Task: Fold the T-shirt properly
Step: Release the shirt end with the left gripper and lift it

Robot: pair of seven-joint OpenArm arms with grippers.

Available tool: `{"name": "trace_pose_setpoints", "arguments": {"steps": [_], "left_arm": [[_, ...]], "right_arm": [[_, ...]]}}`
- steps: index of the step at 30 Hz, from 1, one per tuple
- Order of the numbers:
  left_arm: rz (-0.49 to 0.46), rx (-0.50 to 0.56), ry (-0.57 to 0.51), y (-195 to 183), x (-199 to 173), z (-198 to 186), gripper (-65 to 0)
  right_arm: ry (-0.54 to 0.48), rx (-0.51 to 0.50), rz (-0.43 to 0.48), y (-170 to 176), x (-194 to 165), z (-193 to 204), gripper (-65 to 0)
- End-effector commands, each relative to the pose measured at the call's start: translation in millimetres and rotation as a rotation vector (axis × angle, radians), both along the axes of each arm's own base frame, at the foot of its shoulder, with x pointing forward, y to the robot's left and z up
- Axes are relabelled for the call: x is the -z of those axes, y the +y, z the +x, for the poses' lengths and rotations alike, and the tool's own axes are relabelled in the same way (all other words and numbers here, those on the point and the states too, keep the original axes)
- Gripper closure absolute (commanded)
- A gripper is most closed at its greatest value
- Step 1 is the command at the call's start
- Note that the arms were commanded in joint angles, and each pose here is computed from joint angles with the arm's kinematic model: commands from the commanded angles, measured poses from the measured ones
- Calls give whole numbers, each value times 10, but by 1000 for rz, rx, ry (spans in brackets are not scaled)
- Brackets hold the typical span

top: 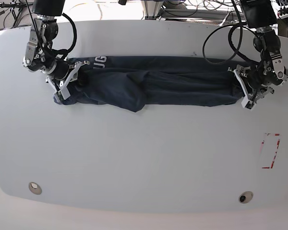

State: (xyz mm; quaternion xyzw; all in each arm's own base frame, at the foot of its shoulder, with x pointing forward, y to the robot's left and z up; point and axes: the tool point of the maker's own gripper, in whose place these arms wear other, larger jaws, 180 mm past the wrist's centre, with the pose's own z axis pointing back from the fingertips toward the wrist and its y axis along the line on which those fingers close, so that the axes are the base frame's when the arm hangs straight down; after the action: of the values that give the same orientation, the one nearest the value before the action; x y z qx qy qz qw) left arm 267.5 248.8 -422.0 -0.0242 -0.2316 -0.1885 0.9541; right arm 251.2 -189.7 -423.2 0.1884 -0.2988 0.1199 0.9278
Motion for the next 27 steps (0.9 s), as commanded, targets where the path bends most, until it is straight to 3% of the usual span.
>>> {"name": "trace_pose_setpoints", "arguments": {"steps": [1, 7, 14, 23, 27], "left_arm": [[66, 8, 111, 110, 149, -251, -300], [80, 9, 126, 169, 170, -318, -300], [101, 16, 112, 232, 95, -313, -300], [116, -6, -38, 214, -511, 78, -307], [108, -42, -98, 273, -785, 228, -343]], "right_arm": [[30, 7, -69, -161, 130, 3, -89], [60, 9, -161, -324, 293, -22, -89], [53, 7, -171, -334, 283, -12, -89], [-14, -17, -202, -300, 63, 94, -89], [3, -23, -211, -293, 64, 87, -89]]}}
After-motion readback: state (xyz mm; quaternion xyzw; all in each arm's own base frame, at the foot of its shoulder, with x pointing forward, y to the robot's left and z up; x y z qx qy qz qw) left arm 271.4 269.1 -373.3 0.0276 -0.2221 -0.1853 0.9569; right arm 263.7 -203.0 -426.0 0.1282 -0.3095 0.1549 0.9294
